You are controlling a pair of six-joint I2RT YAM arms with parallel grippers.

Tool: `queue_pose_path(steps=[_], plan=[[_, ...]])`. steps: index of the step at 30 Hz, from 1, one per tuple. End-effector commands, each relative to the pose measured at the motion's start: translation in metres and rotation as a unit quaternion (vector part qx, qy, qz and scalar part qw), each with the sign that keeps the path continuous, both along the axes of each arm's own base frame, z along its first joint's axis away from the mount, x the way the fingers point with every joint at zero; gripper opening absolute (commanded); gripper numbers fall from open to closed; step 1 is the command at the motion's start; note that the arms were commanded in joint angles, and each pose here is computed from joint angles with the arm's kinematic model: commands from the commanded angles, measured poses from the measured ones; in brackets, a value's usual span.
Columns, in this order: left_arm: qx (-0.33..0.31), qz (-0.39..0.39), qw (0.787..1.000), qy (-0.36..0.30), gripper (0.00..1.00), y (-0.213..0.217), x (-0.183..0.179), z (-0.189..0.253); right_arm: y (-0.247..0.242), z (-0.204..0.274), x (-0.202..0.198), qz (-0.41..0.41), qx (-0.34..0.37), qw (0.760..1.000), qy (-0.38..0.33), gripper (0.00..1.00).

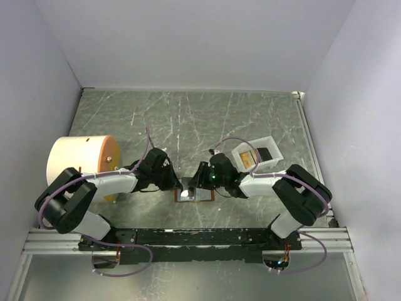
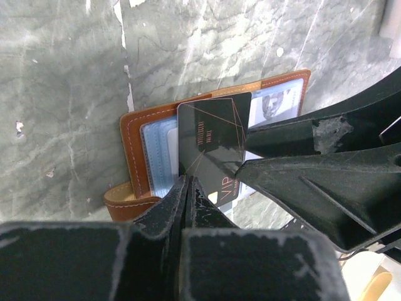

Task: Put the credit cards into the card holder
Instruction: Pick up the credit card from the card holder.

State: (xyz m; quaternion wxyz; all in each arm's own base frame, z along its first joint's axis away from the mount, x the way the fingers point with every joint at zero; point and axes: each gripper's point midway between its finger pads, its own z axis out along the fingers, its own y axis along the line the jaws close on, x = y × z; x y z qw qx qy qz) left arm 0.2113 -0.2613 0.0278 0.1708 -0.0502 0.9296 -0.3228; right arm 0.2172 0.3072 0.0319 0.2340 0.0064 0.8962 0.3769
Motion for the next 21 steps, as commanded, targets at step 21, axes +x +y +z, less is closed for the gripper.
queue_pose_path(steps=[21], plan=[[-0.032, -0.019, 0.999, -0.005, 0.07, -0.012, 0.003, 0.002, 0.012, 0.012, 0.000, 0.008, 0.052, 0.998, -0.017, 0.26]])
